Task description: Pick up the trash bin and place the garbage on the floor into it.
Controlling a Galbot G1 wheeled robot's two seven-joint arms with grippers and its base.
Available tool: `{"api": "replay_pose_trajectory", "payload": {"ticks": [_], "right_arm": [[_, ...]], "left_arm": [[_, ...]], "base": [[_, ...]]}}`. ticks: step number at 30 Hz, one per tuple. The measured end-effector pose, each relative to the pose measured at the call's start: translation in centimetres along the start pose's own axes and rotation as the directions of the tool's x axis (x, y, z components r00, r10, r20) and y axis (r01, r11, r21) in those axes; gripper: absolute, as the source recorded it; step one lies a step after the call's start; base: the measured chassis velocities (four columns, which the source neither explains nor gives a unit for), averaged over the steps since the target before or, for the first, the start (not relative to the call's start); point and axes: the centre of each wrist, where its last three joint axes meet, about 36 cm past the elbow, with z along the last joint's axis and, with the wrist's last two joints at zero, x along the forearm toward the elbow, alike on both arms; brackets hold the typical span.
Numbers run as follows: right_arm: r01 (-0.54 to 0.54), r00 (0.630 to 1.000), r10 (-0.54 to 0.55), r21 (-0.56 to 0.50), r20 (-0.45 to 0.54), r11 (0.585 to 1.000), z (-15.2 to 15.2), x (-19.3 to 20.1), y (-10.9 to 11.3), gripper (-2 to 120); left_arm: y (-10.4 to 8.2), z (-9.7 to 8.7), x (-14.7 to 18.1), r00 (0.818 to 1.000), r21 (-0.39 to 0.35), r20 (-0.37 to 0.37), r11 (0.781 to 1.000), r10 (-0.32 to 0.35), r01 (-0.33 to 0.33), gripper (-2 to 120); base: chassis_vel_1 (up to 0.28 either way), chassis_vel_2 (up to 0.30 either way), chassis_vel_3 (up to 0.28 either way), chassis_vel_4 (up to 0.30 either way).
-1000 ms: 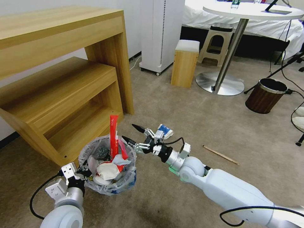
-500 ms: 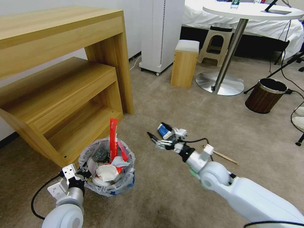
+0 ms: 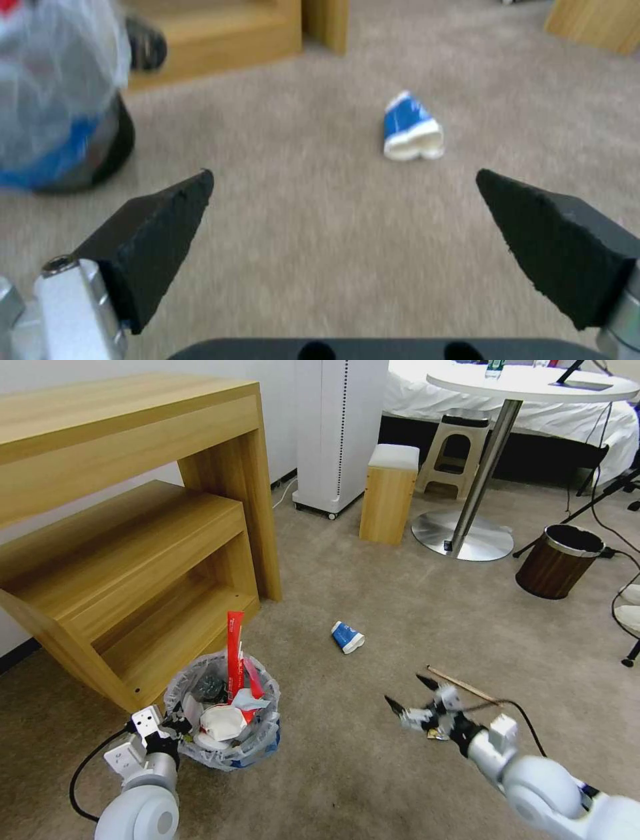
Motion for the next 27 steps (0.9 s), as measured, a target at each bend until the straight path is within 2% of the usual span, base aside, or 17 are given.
{"api": "replay_pose_trajectory", "payload": {"ticks": [5,9,11,16,22,26,27], "right_arm": [[-0.004,0.998,0.007,0.049,-0.060,0.999,2.1,1.7,0.0,100],[-0.042,0.989,0.058,0.116,-0.139,0.992,5.2,4.0,0.1,96],[-0.050,0.987,0.068,0.122,-0.148,0.991,5.7,4.3,0.1,95],[-0.104,0.961,0.149,0.194,-0.234,0.976,8.3,7.0,0.0,92],[-0.154,0.937,0.222,0.253,-0.270,0.955,10.7,8.1,-0.4,89],[-0.181,0.920,0.263,0.279,-0.291,0.943,12.1,8.5,-1.3,84],[-0.192,0.913,0.283,0.303,-0.293,0.933,12.9,8.5,-2.1,83]], "left_arm": [[0.1,0.0,-0.2,1.000,0.000,0.003,1.000,-0.003,0.003,1],[0.3,-0.2,-0.3,1.000,-0.005,0.010,1.000,-0.001,0.001,1],[0.4,-0.2,-0.3,1.000,-0.006,0.011,1.000,-0.001,0.001,1],[0.3,-0.2,-0.5,1.000,-0.005,0.010,1.000,0.006,-0.006,1],[0.2,0.0,-0.5,1.000,-0.007,0.008,1.000,0.013,-0.013,1],[0.3,0.0,-0.4,1.000,-0.012,0.006,1.000,0.017,-0.017,1],[0.3,0.1,-0.4,1.000,-0.012,0.005,1.000,0.018,-0.018,1]], "base": [[0.000,0.000,0.000,0.000],[0.000,0.000,0.000,0.000],[0.000,0.000,0.000,0.000],[0.000,0.000,0.000,0.000],[0.000,0.000,0.000,0.000],[0.000,0.000,0.000,0.000],[0.000,0.000,0.000,0.000]]}}
